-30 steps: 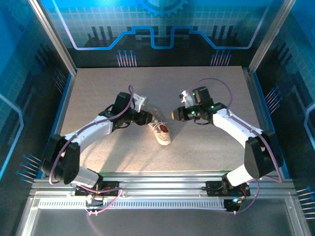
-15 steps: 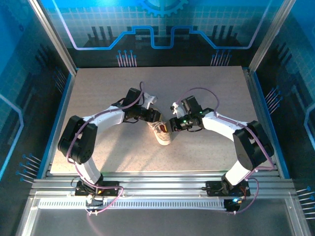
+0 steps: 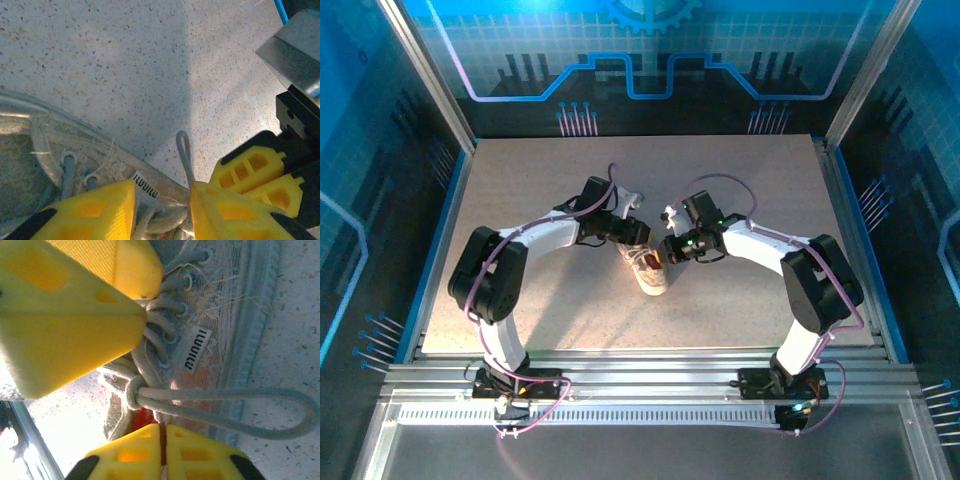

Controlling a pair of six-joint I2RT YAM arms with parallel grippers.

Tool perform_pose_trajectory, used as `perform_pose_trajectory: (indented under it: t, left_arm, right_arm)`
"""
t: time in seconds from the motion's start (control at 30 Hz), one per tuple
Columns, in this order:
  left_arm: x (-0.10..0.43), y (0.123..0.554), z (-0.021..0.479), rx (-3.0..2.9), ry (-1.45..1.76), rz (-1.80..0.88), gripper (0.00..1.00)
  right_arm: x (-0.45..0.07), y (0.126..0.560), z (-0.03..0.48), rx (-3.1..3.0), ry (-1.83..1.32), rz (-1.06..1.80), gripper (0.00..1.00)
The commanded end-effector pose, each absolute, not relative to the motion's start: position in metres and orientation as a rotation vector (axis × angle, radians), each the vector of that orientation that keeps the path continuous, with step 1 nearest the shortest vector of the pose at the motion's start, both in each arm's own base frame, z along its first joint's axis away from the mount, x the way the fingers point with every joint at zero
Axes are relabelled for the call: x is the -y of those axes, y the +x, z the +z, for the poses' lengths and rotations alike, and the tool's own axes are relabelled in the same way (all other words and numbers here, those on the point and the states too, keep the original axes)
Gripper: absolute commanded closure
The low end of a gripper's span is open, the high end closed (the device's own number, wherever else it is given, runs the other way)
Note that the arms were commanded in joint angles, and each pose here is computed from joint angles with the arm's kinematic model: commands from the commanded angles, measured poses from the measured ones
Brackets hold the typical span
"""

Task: Tie the shoes

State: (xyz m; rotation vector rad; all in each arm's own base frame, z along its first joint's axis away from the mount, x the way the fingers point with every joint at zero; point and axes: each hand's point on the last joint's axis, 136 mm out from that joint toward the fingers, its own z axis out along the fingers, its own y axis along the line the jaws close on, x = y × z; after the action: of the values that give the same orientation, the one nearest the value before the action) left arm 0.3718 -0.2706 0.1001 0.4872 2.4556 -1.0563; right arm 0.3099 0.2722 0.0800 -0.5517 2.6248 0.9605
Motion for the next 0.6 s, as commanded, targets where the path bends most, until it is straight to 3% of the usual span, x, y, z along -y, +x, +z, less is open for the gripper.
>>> perform_pose_trajectory:
  t: [0.0, 0.3, 0.57]
  left_arm:
    - [0.272, 0.372, 0.096, -2.489, 0.458, -1.09, 0.66]
    - [0.269, 0.37, 0.103, -2.446, 0.489, -1.066, 0.67]
    - [0.266, 0.344, 0.138, -2.095, 0.991, -0.84, 0.66]
  right_arm:
    - [-0.27, 0.315, 0.088, -2.595, -0.532, 0.946, 0.96]
    - [-0.263, 0.311, 0.093, -2.591, -0.534, 0.932, 0.99]
    - [-0.263, 0.315, 0.095, -2.576, -0.514, 0.986, 0.99]
